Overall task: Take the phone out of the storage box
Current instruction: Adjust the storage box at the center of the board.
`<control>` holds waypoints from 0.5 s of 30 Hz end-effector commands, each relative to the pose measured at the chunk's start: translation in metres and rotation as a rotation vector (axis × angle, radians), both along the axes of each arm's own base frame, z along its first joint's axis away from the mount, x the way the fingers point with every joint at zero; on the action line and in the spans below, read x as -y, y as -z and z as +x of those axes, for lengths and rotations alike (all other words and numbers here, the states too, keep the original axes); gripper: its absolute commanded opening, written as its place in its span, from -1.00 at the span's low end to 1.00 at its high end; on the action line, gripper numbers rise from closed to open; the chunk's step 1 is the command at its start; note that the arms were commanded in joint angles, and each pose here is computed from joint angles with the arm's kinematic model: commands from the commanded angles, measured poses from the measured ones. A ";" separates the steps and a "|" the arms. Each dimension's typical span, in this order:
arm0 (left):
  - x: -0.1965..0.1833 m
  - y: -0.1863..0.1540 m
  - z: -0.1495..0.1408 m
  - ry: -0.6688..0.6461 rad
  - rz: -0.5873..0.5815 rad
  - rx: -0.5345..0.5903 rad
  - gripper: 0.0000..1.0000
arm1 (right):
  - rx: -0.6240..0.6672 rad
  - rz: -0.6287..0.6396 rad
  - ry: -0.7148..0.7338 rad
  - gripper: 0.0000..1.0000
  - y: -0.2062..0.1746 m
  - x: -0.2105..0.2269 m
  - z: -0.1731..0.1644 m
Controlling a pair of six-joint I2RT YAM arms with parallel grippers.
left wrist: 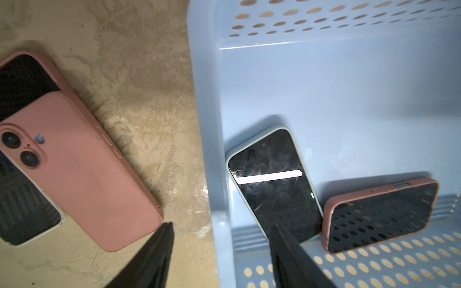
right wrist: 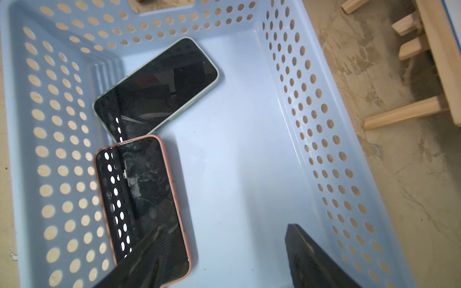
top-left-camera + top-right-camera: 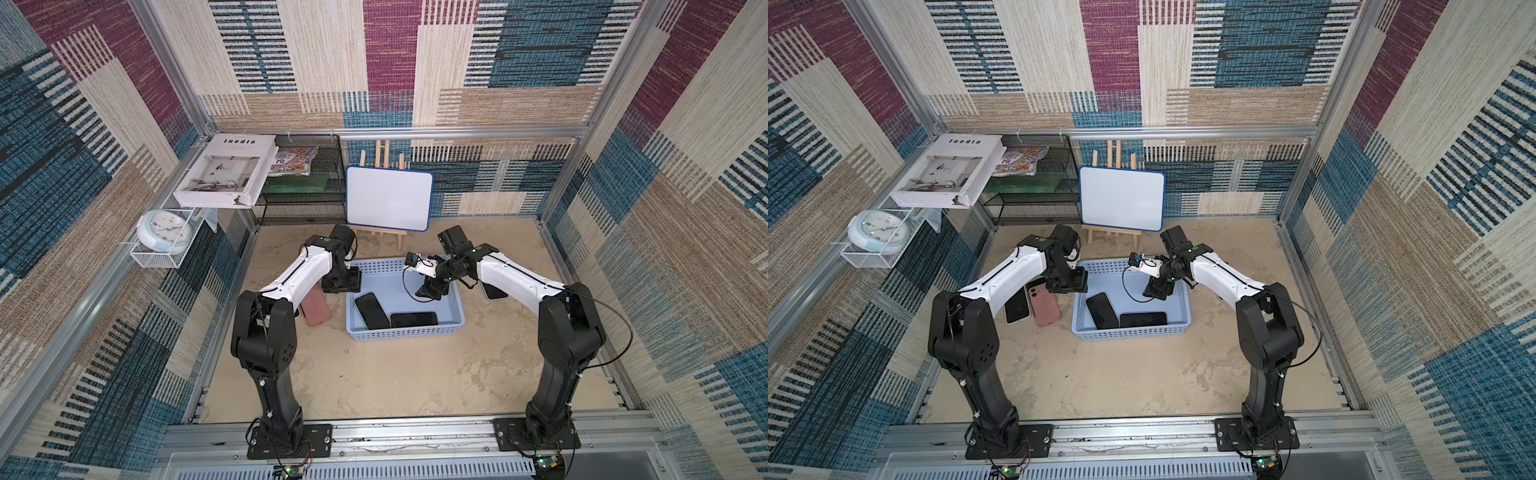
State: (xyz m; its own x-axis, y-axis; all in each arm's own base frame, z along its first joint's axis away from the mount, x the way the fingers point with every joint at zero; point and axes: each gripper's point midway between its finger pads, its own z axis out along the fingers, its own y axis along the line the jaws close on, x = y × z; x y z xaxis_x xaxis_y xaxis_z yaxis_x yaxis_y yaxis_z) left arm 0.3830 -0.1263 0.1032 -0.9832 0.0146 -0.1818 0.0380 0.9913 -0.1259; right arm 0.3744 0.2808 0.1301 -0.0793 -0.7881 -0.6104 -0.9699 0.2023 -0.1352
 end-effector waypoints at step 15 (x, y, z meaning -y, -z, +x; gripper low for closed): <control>0.010 0.024 0.037 0.123 0.066 -0.030 -0.92 | -0.006 0.195 0.242 0.40 -0.055 0.014 -0.034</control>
State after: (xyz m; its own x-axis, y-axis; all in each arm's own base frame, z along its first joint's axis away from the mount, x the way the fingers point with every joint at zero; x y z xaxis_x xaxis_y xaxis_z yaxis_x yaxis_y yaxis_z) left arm 0.4106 -0.1395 0.0762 -0.9896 0.0525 -0.1340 0.0678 0.9914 -0.1117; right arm 0.3420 0.2633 0.1719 -0.2129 -0.6875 -0.6942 -0.9134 0.3923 -0.1084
